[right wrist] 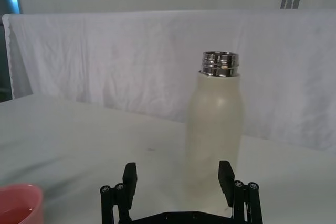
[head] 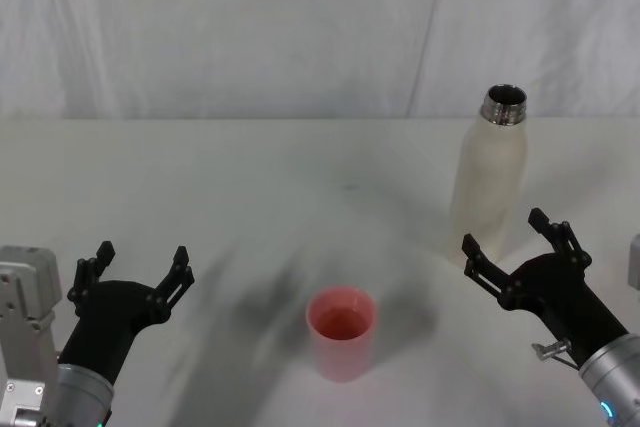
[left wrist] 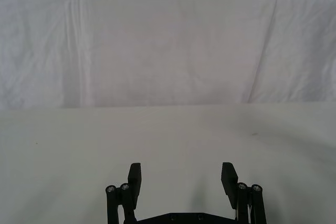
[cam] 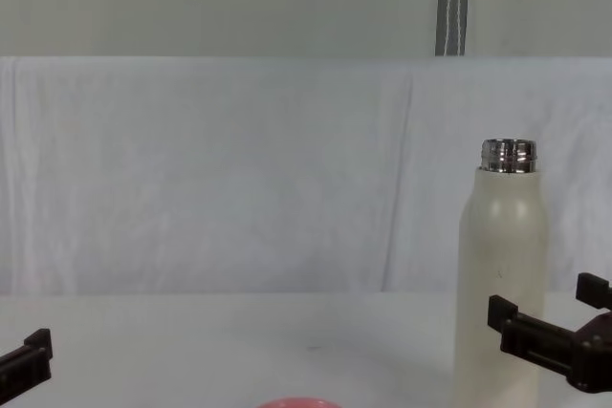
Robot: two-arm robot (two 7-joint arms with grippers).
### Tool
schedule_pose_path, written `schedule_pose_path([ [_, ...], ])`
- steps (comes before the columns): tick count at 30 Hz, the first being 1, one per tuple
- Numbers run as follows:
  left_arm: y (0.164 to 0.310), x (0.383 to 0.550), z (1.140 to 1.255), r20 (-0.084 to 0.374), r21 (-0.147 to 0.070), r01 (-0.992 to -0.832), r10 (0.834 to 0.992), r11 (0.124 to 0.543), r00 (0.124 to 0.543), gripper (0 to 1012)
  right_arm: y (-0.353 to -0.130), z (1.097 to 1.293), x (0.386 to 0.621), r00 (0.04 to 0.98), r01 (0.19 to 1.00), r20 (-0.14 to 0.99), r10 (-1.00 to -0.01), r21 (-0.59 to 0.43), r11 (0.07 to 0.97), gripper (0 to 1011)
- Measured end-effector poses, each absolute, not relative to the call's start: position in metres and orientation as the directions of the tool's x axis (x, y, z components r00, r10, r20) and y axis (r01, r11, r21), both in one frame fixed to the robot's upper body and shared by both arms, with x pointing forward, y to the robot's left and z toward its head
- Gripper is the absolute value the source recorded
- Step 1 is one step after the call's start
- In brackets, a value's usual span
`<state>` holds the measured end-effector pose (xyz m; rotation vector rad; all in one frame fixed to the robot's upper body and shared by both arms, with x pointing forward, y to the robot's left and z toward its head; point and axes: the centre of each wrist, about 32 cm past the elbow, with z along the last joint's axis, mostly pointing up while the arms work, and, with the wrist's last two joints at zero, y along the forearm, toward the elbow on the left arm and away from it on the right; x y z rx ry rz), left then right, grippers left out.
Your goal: Grasp the thermos with one hand and pour water into the cup lid.
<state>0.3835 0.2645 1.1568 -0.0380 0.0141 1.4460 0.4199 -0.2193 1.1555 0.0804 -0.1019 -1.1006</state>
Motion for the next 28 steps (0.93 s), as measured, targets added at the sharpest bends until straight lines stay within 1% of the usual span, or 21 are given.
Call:
schedule_pose_path([
  [10,0.2645,0.3835,1.1568,-0.033,-0.018,-0.992,0.992,0.124,0.125,1001,-0.2152,1.1550,0.4174,0.461,0.881,0.041,-0.887,0.098,0.462,1002],
  [28,0.2645,0.3835,1.1568,-0.033,-0.018,-0.992,0.992,0.124,0.125,1001,-0.2156,1.1548,0.4175,0.461,0.881,0.042,-0.887,0.099,0.462,1002],
])
